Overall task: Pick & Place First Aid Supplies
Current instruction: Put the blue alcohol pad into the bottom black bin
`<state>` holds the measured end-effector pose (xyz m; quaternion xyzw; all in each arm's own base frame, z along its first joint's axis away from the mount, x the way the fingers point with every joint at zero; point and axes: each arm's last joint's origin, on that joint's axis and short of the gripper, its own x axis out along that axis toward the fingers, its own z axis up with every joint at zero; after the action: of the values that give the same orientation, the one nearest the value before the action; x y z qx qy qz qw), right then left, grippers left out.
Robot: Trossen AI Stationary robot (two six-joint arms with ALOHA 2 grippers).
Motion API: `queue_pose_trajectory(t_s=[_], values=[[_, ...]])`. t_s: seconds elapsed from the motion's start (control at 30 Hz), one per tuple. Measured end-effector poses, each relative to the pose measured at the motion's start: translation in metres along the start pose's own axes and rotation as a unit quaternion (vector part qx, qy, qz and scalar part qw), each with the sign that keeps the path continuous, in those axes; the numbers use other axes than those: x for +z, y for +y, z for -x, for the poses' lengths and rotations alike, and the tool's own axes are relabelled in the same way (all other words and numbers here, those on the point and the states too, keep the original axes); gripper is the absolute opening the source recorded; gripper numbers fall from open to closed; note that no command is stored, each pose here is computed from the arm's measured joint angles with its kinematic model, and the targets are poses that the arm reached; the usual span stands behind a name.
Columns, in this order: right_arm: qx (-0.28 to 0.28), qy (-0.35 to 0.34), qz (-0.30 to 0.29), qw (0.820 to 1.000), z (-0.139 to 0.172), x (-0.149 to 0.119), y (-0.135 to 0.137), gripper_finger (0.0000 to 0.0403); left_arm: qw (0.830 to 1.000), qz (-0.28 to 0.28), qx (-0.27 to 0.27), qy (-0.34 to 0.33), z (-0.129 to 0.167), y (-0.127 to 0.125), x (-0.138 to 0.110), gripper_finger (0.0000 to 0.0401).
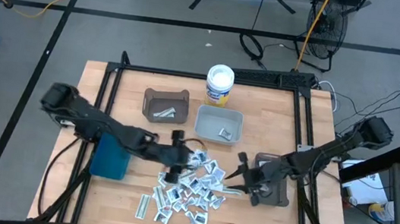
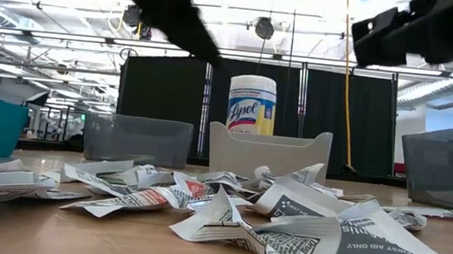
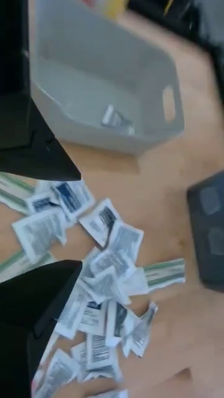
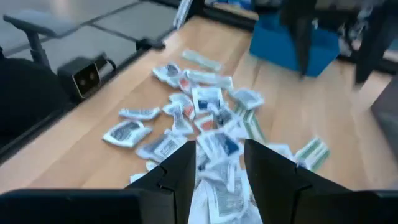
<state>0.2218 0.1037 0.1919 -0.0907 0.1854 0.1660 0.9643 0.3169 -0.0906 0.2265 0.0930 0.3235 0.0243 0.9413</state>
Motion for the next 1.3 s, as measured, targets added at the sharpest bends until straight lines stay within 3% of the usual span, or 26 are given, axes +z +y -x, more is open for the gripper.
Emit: queue_pose_trajectory(t_s=[0.13,0.3,0.43,0.77,1.03,1.17,1.3], values=[[-0.008,0.023,-0.022,0.999,-0.02,0.001,-0.003,0.013,0.996,0.021,0.021,-0.083,0.027,0.0,-0.028,0.0216],[0.046,0.066,-0.028,0.996,-0.052,0.008,-0.004,0.013,0.981,0.032,0.034,-0.19,0.048,-0.006,-0.058,0.0223],[0.049,0.125,-0.019,0.991,-0.07,0.01,-0.003,0.013,0.968,0.023,0.032,-0.249,0.058,-0.01,-0.075,0.0224],[0.022,0.182,-0.036,0.982,-0.104,-0.004,-0.011,0.013,0.956,-0.025,0.039,-0.289,0.07,-0.024,-0.094,0.0223],[0.027,0.207,-0.04,0.977,-0.106,-0.006,-0.01,0.0134,0.948,-0.041,0.047,-0.312,0.077,-0.029,-0.091,0.0219],[0.031,0.224,-0.022,0.974,-0.104,-0.008,-0.005,0.0158,0.948,-0.039,0.046,-0.312,0.077,-0.029,-0.091,0.0214],[0.0,0.239,-0.006,0.971,-0.102,-0.011,-0.007,0.0191,0.948,-0.034,0.045,-0.312,0.077,-0.029,-0.091,0.0214]])
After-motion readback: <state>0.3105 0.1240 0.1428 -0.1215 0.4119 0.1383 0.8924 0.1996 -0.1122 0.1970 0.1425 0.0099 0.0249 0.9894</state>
